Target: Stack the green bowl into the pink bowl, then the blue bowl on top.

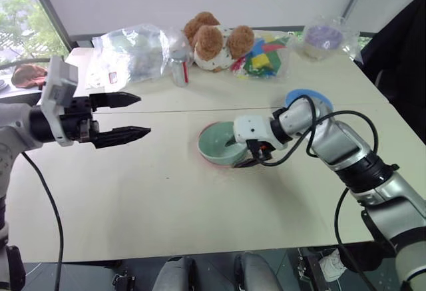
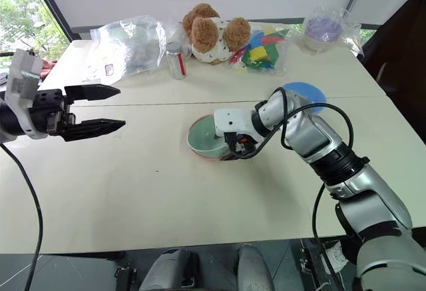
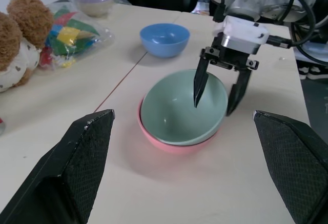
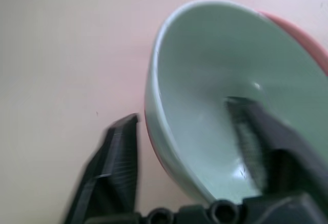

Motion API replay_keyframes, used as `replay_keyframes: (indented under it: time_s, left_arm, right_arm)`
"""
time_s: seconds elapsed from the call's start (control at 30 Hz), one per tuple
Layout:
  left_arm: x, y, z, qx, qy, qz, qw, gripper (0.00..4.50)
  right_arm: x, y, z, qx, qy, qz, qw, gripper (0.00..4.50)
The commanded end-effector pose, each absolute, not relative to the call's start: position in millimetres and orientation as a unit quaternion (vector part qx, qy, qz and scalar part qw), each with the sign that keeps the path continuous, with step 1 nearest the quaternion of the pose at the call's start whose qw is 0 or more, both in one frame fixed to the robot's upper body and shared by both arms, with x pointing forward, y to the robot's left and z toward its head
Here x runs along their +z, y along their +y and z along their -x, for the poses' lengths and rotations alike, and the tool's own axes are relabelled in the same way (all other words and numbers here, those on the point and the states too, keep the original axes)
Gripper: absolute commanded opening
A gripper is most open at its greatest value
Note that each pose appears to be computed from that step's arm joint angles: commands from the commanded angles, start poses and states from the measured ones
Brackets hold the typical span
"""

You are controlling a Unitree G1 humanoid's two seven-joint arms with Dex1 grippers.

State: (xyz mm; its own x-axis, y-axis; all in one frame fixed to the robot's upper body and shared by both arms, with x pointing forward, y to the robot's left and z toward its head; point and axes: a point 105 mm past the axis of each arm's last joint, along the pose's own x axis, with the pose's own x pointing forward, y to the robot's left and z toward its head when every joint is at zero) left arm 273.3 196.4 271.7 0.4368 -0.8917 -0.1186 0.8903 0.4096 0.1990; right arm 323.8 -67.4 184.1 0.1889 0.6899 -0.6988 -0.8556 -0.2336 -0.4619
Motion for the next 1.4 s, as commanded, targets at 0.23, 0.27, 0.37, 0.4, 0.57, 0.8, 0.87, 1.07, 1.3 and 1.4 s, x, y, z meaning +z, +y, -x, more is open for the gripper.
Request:
replay_keyframes:
  time_s: [0.23, 0.27, 0.37, 0.4, 0.57, 0.8, 0.87, 1.07, 1.3, 1.4]
  left_arm:
    - [283.7, 189.7, -272.7, -0.536, -0.034, -0.124, 0.834, 4.50]
    - [284.0, 189.0, -273.5, -0.537, -0.035, -0.124, 0.834, 4.50]
    - [284.2, 188.1, -275.3, -0.539, -0.036, -0.124, 0.832, 4.50]
    - [284.4, 187.8, -275.6, -0.539, -0.036, -0.124, 0.832, 4.50]
    - [285.5, 187.6, -276.6, -0.541, -0.037, -0.127, 0.831, 4.50]
    - [287.8, 189.0, -276.9, -0.536, -0.039, -0.132, 0.833, 4.50]
    - [288.2, 189.4, -277.1, -0.534, -0.040, -0.132, 0.834, 4.50]
    - [288.7, 189.6, -277.7, -0.531, -0.042, -0.134, 0.836, 4.50]
    - [287.3, 189.1, -278.2, -0.530, -0.042, -0.131, 0.837, 4.50]
    - [287.2, 188.9, -278.5, -0.530, -0.043, -0.130, 0.837, 4.50]
  right_arm:
    - [258.2, -143.8, -368.8, 0.445, 0.066, 0.427, 0.784, 4.45]
    - [248.3, -171.8, -379.9, 0.397, 0.098, 0.439, 0.800, 4.45]
    - [221.9, -224.7, -395.6, 0.316, 0.163, 0.440, 0.825, 4.45]
    - [215.0, -233.3, -398.6, 0.303, 0.175, 0.436, 0.829, 4.45]
    - [191.9, -253.4, -411.0, 0.270, 0.208, 0.425, 0.838, 4.45]
    - [165.1, -259.5, -431.9, 0.237, 0.224, 0.399, 0.857, 4.45]
    - [162.7, -256.4, -434.5, 0.240, 0.222, 0.391, 0.860, 4.45]
    - [163.5, -254.4, -439.0, 0.240, 0.221, 0.400, 0.857, 2.13]
    - [189.1, -244.6, -440.6, 0.265, 0.191, 0.424, 0.845, 0.04]
    - [207.5, -230.9, -435.2, 0.307, 0.162, 0.454, 0.821, 0.04]
